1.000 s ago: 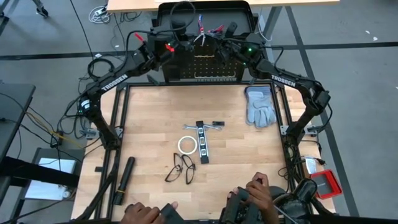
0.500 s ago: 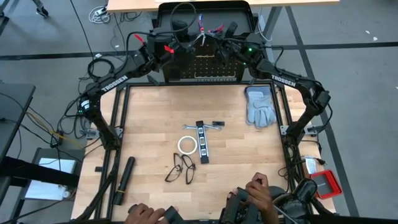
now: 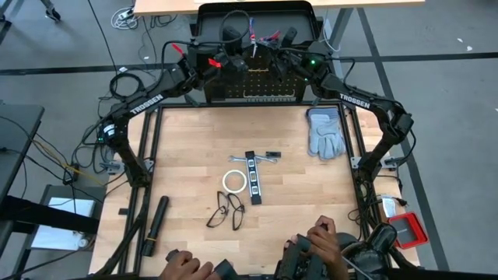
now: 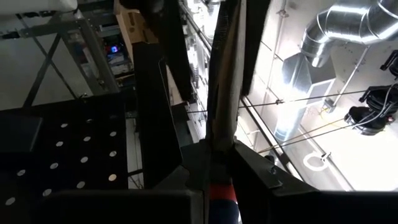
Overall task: Hang tools onto peg board
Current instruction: Put the blue-orange pliers on the black pegboard
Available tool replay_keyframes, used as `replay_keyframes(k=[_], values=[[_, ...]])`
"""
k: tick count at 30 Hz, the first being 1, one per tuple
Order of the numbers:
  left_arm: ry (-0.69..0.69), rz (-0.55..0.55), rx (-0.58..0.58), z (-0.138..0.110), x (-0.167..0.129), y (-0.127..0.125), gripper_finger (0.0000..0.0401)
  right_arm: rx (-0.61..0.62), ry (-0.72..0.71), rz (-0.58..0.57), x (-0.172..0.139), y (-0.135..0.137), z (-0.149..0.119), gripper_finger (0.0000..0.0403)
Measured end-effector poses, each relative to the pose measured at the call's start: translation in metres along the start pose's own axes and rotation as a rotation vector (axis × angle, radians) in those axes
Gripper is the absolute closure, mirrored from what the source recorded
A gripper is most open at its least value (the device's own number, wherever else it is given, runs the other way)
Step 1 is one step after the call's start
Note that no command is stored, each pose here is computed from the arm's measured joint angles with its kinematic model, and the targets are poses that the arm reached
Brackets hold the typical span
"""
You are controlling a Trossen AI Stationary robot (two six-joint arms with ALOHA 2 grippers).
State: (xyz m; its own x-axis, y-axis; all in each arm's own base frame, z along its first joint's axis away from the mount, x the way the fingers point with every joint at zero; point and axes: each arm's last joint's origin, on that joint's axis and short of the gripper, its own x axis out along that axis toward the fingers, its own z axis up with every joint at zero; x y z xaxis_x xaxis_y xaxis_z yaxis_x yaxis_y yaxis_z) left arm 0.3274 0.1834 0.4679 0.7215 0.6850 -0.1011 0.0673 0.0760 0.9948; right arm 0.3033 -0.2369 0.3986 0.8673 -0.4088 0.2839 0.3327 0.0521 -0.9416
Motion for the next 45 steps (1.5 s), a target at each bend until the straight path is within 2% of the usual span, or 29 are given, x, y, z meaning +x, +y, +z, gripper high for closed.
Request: replay_keyframes(k=[6, 9, 13, 17, 27, 33, 40, 45], values=[[0.025, 0.006, 0.029, 0.001, 0.004, -0.002, 0.0348, -0.002, 0.002, 0.007, 0.0, 0.001, 0.0, 0.0343], [0.037, 0.019, 0.022, 0.001, 0.005, -0.001, 0.0373, -0.004, 0.006, 0.005, 0.0, 0.001, -0.001, 0.0343], [0.04, 0.029, 0.016, 0.001, 0.005, 0.0, 0.0373, -0.004, 0.006, 0.0, 0.0, 0.0, 0.0, 0.0341], [0.048, 0.034, -0.039, 0.0, 0.005, 0.0, 0.0373, -0.002, 0.002, -0.01, 0.0, -0.001, 0.0, 0.0327], [0.09, 0.033, -0.08, -0.001, 0.006, -0.001, 0.0373, 0.022, -0.018, -0.006, 0.001, 0.0, 0.005, 0.0245], [0.136, 0.038, -0.087, -0.006, 0.007, 0.0, 0.0372, 0.042, 0.02, -0.014, 0.0, -0.002, 0.008, 0.0208], [0.189, 0.052, -0.188, -0.018, 0.009, 0.0, 0.037, 0.063, 0.044, 0.0, -0.005, -0.009, 0.017, 0.02], [0.155, 0.048, -0.194, -0.017, 0.009, 0.0, 0.0363, 0.126, 0.064, -0.021, -0.013, -0.023, 0.021, 0.0201]])
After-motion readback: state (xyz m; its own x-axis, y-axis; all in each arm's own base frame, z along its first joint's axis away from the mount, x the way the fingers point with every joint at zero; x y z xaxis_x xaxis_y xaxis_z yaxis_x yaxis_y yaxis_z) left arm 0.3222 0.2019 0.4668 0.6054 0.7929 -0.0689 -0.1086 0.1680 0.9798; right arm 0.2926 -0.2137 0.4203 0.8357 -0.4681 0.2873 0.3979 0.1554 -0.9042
